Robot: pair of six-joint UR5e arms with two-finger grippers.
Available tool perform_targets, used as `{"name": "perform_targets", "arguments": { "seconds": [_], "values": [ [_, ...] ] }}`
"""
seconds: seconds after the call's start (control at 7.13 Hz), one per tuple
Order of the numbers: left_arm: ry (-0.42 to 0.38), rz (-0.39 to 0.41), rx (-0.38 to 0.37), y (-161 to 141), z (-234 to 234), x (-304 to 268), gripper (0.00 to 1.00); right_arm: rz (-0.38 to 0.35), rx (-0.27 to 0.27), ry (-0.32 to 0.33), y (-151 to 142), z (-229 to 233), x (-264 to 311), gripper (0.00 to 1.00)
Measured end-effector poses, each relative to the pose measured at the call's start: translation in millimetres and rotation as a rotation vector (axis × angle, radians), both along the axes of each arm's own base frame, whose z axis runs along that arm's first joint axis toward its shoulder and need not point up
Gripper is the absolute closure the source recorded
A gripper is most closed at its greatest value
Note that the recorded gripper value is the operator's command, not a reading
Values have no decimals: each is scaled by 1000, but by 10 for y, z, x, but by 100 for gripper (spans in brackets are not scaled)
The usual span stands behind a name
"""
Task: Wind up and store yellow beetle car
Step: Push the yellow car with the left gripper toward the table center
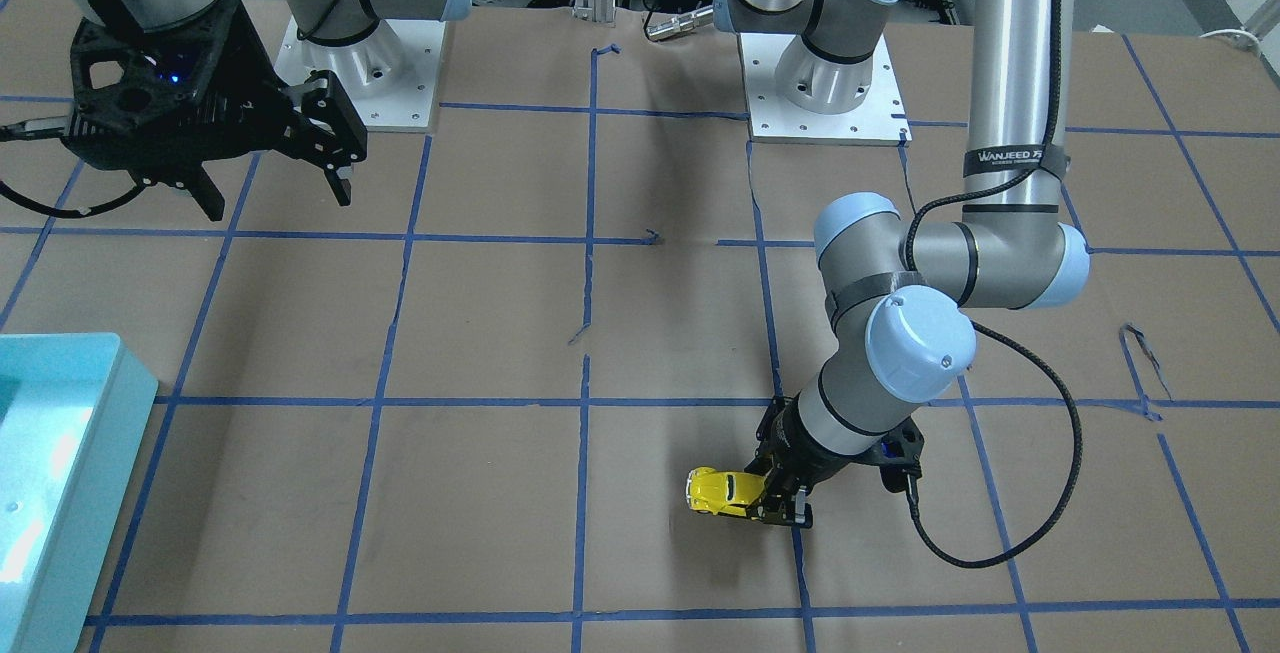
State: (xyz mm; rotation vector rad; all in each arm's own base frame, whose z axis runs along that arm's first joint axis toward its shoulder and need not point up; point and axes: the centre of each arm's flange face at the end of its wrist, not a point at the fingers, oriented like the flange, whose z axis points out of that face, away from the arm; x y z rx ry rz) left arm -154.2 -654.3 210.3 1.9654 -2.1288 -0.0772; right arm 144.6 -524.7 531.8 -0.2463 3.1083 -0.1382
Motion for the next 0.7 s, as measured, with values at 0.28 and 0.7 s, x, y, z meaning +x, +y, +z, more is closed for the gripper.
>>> {"name": "perform_targets", "arguments": {
  "seconds": [0.28,0.7],
  "values": [
    [-10,-15,12,-18,-111,10,100,0,0,0,-1,0,-3,0],
    [-39,-5,21,-70,-196,126,100,-1,0,-1,-3,-2,-2,0]
  ]
}}
